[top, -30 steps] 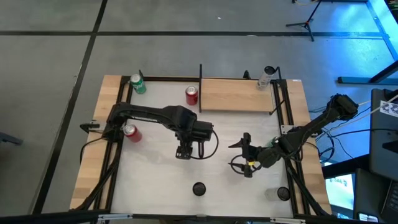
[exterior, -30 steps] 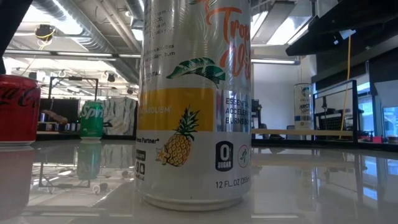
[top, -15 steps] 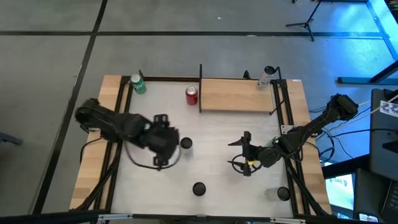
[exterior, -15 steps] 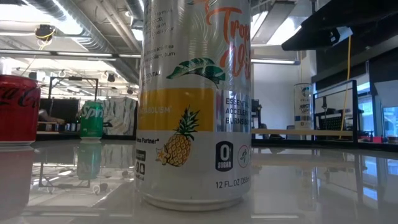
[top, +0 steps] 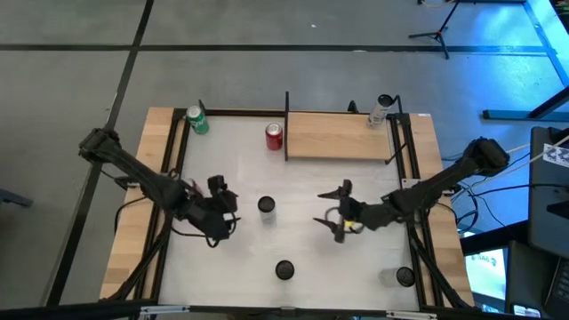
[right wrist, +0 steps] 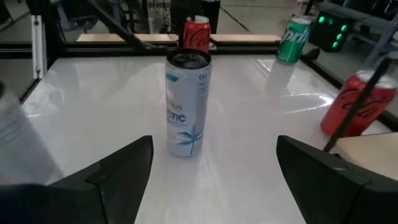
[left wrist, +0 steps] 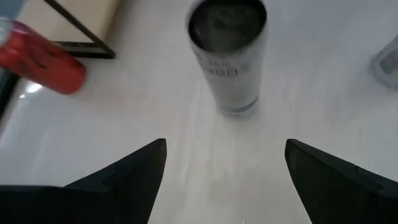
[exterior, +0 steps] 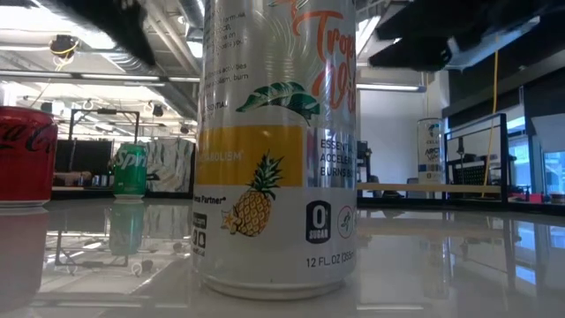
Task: Place canned beverage on shelf
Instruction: Put the white blue soda can on the shelf aligned with the other white blue soda can
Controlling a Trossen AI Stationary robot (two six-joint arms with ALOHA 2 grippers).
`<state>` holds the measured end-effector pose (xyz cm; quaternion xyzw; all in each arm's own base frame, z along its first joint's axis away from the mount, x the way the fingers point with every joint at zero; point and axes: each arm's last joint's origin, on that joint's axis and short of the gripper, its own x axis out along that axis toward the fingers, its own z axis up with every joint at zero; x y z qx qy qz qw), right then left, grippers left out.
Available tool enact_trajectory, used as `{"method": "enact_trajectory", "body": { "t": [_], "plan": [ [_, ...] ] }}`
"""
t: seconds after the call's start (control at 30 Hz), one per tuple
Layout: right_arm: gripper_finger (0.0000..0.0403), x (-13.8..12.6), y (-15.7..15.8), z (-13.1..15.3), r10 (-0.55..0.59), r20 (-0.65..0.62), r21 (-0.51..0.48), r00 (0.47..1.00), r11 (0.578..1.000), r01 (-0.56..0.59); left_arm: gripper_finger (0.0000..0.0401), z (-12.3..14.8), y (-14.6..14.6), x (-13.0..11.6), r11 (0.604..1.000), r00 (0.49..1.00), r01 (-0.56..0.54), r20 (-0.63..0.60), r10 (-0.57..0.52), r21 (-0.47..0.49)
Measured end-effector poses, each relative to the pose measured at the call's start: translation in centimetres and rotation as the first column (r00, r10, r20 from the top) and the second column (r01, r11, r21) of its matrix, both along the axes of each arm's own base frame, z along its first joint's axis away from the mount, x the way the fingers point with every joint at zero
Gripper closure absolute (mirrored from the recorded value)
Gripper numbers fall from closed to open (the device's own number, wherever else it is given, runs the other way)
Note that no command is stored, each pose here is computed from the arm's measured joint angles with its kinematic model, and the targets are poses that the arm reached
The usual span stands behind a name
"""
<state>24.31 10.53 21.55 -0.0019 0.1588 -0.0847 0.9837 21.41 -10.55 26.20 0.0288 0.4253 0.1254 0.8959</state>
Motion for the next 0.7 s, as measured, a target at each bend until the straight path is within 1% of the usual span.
{"method": "enact_trajectory", "body": {
  "t": [0.1, 0.17, 0.27, 0.37, 0.5, 0.6, 0.7],
  "plan": [
    [0.0066, 1.7, -0.7, -1.0, 0.012, 0.017, 0.034, 1.000, 0.999, -0.013, 0.0083, -2.9, -0.1, 0.1, 1.000, 0.999, 0.015, 0.036, -0.014, -0.022],
    [0.0066, 2.7, -1.0, -1.4, 0.046, 0.019, 0.042, 0.999, 0.998, -0.047, 0.0083, -4.8, 0.1, -0.3, 1.000, 0.999, 0.021, 0.028, -0.021, -0.018],
    [0.0066, 4.2, -1.0, -1.2, 0.075, 0.033, 0.057, 0.997, 0.995, -0.076, 0.0083, -7.2, 0.3, -0.8, 0.999, 0.998, 0.019, 0.059, -0.017, -0.038],
    [0.0066, 5.4, -0.9, -1.1, 0.085, 0.032, 0.043, 0.996, 0.995, -0.086, 0.0083, -9.0, 0.6, -1.0, 0.997, 0.991, 0.037, 0.128, -0.029, -0.062],
    [0.0066, 7.1, -0.9, -0.7, 0.099, 0.035, 0.024, 0.995, 0.995, -0.099, 0.0083, -10.5, 1.1, -1.2, 0.994, 0.971, 0.048, 0.239, -0.024, -0.095],
    [0.0065, 8.2, -0.7, -0.1, 0.126, 0.051, 0.020, 0.991, 0.992, -0.127, 0.0083, -11.0, 1.4, -1.2, 0.992, 0.943, 0.065, 0.331, -0.024, -0.112],
    [0.0066, 9.2, -0.8, 0.7, 0.129, 0.071, 0.025, 0.989, 0.991, -0.131, 0.0083, -11.1, 1.7, -1.2, 0.990, 0.916, 0.089, 0.399, -0.039, -0.106]
  ]
}}
